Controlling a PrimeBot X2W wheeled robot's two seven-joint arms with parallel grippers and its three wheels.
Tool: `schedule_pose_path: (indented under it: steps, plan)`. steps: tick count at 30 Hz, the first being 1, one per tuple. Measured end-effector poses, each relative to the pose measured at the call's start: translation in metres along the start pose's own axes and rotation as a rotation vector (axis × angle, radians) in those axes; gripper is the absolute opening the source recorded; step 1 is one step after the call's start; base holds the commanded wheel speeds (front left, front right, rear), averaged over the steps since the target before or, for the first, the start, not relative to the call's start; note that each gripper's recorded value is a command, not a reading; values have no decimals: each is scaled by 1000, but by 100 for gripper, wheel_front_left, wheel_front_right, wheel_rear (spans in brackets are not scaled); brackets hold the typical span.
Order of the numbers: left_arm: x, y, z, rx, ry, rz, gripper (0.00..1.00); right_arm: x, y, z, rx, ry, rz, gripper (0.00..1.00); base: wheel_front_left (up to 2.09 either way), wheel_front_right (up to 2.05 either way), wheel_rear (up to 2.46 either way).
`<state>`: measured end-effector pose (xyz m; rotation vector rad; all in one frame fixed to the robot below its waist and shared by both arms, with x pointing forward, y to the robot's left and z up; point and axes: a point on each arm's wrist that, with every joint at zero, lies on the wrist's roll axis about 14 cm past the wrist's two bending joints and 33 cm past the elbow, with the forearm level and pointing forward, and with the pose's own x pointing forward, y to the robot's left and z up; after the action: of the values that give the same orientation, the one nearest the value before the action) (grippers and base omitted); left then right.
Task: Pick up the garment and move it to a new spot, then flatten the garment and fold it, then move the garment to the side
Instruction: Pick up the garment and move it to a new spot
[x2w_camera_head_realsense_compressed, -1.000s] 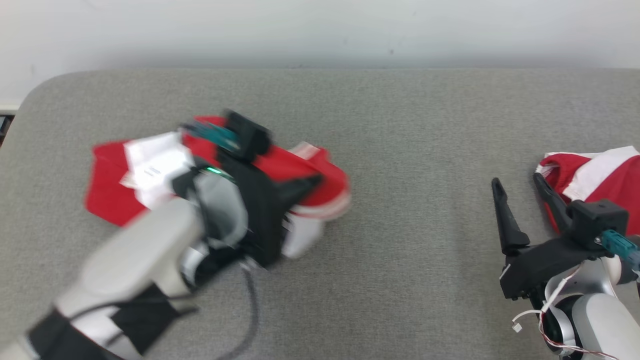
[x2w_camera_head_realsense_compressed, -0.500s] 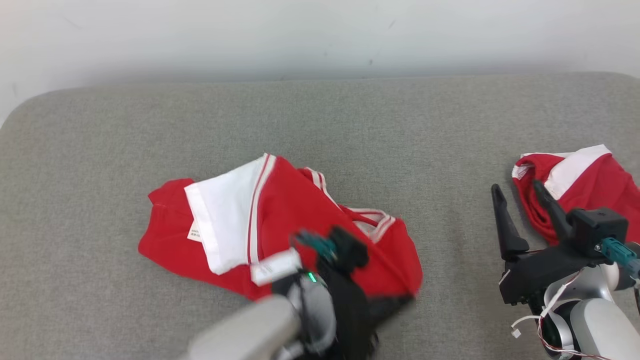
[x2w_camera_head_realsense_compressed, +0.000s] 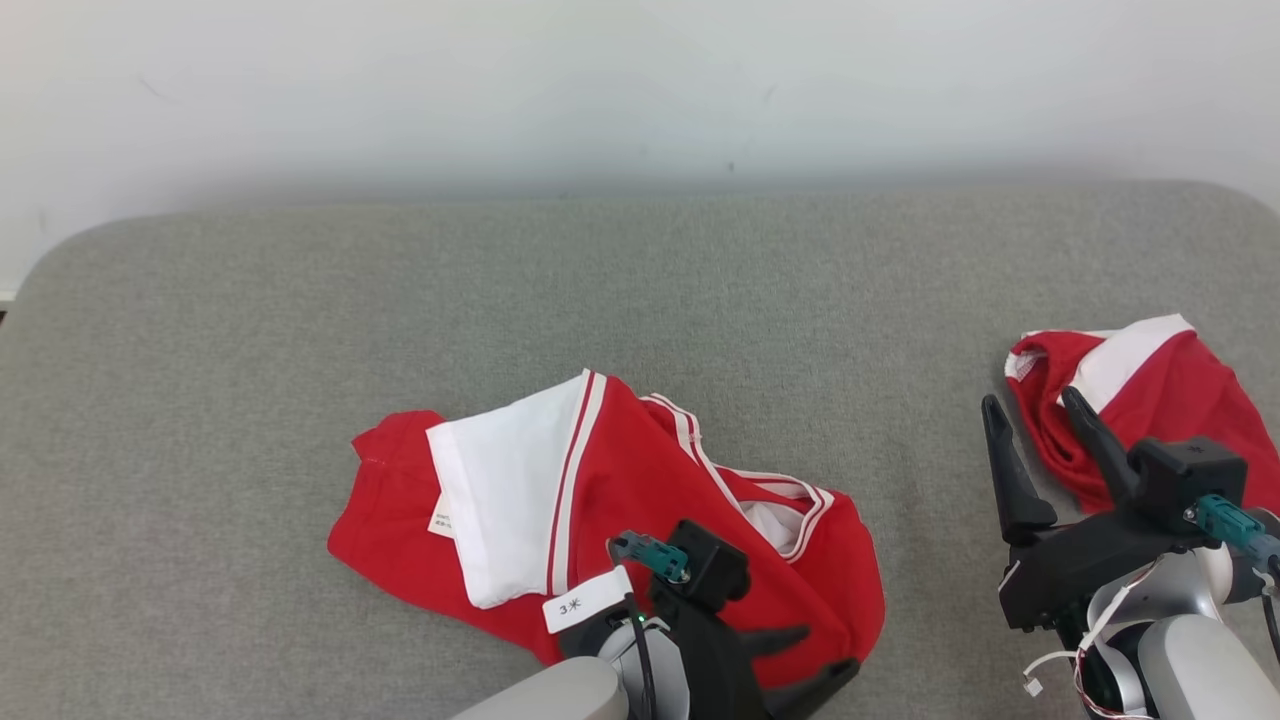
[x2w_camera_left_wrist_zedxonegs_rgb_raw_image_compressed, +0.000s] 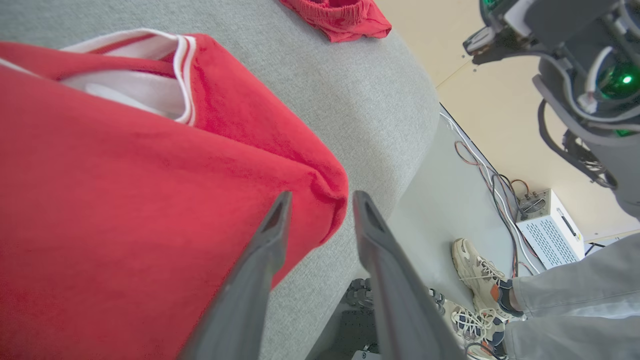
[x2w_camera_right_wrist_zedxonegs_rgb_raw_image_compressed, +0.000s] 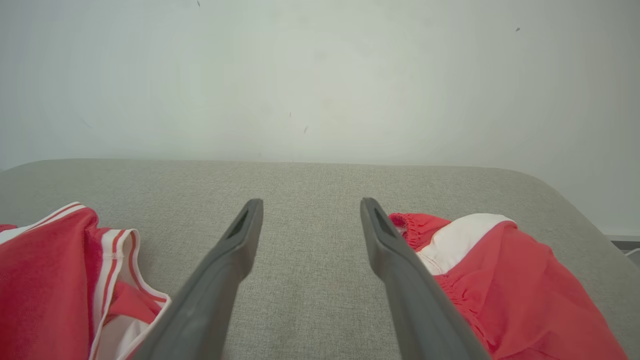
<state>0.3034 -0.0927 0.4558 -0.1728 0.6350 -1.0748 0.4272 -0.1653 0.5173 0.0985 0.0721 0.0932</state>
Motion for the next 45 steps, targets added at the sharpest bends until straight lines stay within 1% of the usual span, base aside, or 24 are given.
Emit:
schedule_pose_path:
  steps: [3, 5, 10, 13, 18, 21, 25, 30, 37, 43, 45]
  plan:
    - [-7, 5, 11, 24, -60, 26, 100, -2, 4, 0, 14, -1, 14, 100, 0, 0, 0]
    - [-15, 15, 19, 44, -107, 67, 100, -5, 6, 1, 20, -2, 24, 100, 0, 0, 0]
    - [-48, 56, 36, 102, -216, 256, 100, -15, 11, -6, 32, 12, 32, 100, 0, 0, 0]
    - [-72, 79, 46, 111, -306, 377, 100, -17, 17, -6, 38, 8, 47, 100, 0, 0, 0]
    - [-113, 105, 54, 144, -432, 549, 100, -17, 30, -6, 52, 5, 84, 100, 0, 0, 0]
    - [-133, 113, 48, 156, -480, 605, 100, -18, 37, -3, 62, -3, 102, 100, 0, 0, 0]
    - [-149, 119, 40, 166, -491, 646, 100, -19, 41, -3, 73, -2, 115, 100, 0, 0, 0]
    - [-181, 130, 28, 130, -527, 729, 100, -19, 56, -3, 102, 1, 157, 100, 0, 0, 0]
    - [-238, 162, -11, 14, -564, 952, 100, -19, 85, -11, 143, 53, 245, 100, 0, 0, 0]
    - [-264, 162, -14, -12, -644, 1041, 100, -15, 118, -18, 134, 128, 358, 100, 0, 0, 0]
    - [-269, 159, -9, 7, -666, 1054, 100, -9, 129, -13, 131, 139, 392, 100, 0, 0, 0]
